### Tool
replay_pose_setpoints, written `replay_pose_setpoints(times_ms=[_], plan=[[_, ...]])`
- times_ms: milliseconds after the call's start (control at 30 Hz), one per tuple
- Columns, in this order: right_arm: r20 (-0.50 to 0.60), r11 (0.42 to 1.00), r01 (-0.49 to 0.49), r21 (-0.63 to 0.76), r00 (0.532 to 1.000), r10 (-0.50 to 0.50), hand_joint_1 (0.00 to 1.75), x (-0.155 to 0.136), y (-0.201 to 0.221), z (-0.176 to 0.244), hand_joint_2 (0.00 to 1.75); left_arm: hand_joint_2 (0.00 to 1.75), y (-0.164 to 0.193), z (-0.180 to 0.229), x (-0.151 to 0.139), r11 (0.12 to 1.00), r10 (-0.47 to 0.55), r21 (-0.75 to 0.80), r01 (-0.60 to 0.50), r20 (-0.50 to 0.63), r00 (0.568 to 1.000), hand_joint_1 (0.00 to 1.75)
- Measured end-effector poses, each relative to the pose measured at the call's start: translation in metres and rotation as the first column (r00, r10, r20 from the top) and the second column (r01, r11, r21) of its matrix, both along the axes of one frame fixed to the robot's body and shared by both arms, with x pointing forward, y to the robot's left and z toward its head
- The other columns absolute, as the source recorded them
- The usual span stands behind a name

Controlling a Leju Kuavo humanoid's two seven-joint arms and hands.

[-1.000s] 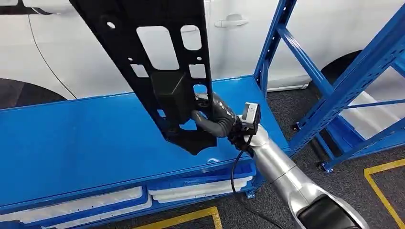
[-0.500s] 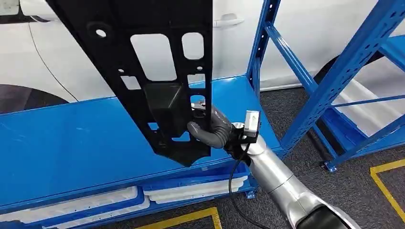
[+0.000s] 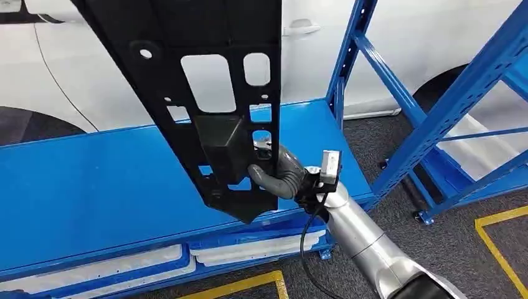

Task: Take the parts from the cabinet and place them on the table.

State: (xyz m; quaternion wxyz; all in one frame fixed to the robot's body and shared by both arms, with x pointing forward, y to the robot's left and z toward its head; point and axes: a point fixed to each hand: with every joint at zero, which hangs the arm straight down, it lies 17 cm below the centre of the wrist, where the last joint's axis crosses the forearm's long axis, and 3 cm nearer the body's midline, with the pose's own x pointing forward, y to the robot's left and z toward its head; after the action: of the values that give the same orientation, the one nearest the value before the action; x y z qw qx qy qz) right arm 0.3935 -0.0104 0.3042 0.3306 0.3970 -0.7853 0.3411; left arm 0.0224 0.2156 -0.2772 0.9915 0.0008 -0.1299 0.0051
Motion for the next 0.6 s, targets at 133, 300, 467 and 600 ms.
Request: replay_pose_setpoints(times_ms=[133, 300, 467, 600], plan=[[-0.012, 1.0, 0.016, -0.008, 1.0, -0.016, 1.75, 0.002, -0.008, -0.009, 1.75, 1.75, 0.001, -0.001, 0.001, 1.0, -0.017, 0.013, 0.017, -0.027, 0.999, 0.0], [-0.014, 0.999, 0.042, 0.0, 0.999, -0.042, 1.75, 0.008, -0.022, -0.011, 1.75, 1.75, 0.005, -0.003, 0.001, 0.999, -0.03, 0.033, 0.032, -0.059, 0.998, 0.0], [-0.024, 0.999, 0.048, 0.013, 0.999, -0.048, 1.75, 0.009, -0.028, -0.012, 1.75, 1.75, 0.007, -0.004, -0.001, 0.999, -0.021, 0.038, 0.024, -0.09, 0.996, 0.0], [-0.042, 0.999, 0.052, 0.012, 0.998, -0.051, 1.75, 0.011, -0.028, -0.016, 1.75, 1.75, 0.006, -0.004, 0.002, 1.0, -0.009, 0.025, 0.012, -0.089, 0.996, 0.0]])
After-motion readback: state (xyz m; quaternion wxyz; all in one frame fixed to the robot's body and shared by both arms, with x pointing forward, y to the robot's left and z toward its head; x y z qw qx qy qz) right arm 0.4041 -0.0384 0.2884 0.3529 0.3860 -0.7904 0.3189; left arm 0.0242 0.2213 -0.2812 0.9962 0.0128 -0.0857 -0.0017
